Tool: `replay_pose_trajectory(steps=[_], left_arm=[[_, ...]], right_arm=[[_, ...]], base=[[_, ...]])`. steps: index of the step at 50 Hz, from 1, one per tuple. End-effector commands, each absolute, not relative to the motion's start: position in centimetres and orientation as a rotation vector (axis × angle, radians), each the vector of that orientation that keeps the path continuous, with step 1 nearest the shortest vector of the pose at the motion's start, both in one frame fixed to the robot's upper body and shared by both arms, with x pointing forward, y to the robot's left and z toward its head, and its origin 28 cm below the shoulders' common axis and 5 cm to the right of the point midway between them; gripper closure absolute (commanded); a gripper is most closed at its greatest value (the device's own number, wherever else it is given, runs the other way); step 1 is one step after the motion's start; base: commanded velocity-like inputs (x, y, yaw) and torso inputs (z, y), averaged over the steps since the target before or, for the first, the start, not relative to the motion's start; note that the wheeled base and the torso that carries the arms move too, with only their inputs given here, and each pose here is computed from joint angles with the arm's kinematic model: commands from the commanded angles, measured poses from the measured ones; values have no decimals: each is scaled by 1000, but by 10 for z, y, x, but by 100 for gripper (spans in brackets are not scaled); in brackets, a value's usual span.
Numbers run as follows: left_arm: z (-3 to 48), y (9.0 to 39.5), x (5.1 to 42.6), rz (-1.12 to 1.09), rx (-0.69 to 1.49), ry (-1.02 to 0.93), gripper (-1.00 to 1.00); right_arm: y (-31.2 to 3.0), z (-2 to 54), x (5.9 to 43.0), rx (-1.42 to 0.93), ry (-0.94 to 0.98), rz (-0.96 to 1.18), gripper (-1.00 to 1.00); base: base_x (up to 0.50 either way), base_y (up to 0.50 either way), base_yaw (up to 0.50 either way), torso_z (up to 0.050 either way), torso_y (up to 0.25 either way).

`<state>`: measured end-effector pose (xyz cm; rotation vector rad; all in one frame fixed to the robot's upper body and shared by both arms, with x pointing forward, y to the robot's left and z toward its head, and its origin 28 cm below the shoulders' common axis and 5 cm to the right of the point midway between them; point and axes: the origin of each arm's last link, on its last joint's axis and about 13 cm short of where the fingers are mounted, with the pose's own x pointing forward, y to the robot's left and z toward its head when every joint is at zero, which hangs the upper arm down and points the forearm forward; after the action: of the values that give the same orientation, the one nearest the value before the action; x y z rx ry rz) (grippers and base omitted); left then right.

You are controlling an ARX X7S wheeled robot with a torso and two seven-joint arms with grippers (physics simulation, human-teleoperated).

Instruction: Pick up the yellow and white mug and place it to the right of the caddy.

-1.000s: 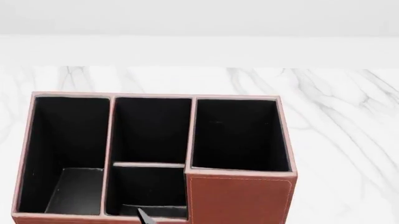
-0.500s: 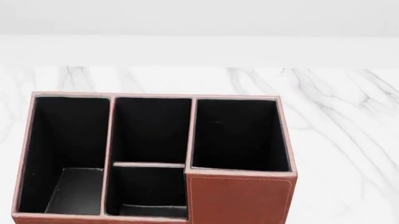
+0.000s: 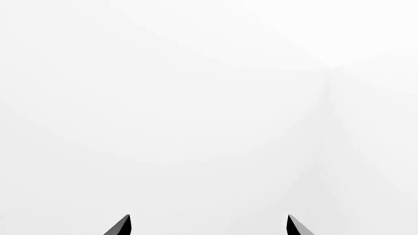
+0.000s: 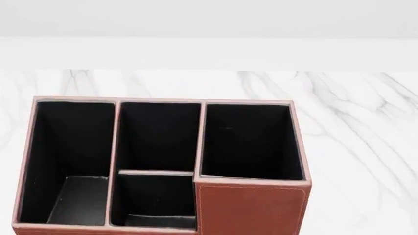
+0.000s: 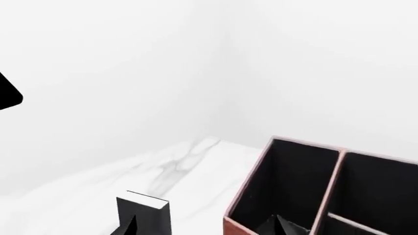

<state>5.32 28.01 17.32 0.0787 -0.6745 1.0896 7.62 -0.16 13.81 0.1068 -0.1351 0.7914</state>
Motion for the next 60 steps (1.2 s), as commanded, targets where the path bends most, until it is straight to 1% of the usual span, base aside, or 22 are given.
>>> replay_pose_trajectory(steps=[1, 17, 38, 60], left_arm=[[173, 280, 54, 1090, 76, -673, -100], [173, 280, 54, 1087, 79, -673, -100], [173, 280, 56, 1082, 80, -669, -100], [173, 280, 56, 1084, 79, -669, -100]], right_arm=[[3, 132, 72, 104, -109, 822, -100], [6, 124, 65, 97, -81, 831, -100], [18, 97, 61, 71, 17, 878, -100], [22, 77, 67, 42, 88, 863, -100]], base=[[0, 0, 0, 0, 0], [0, 0, 0, 0, 0], [0, 0, 0, 0, 0], [0, 0, 0, 0, 0]])
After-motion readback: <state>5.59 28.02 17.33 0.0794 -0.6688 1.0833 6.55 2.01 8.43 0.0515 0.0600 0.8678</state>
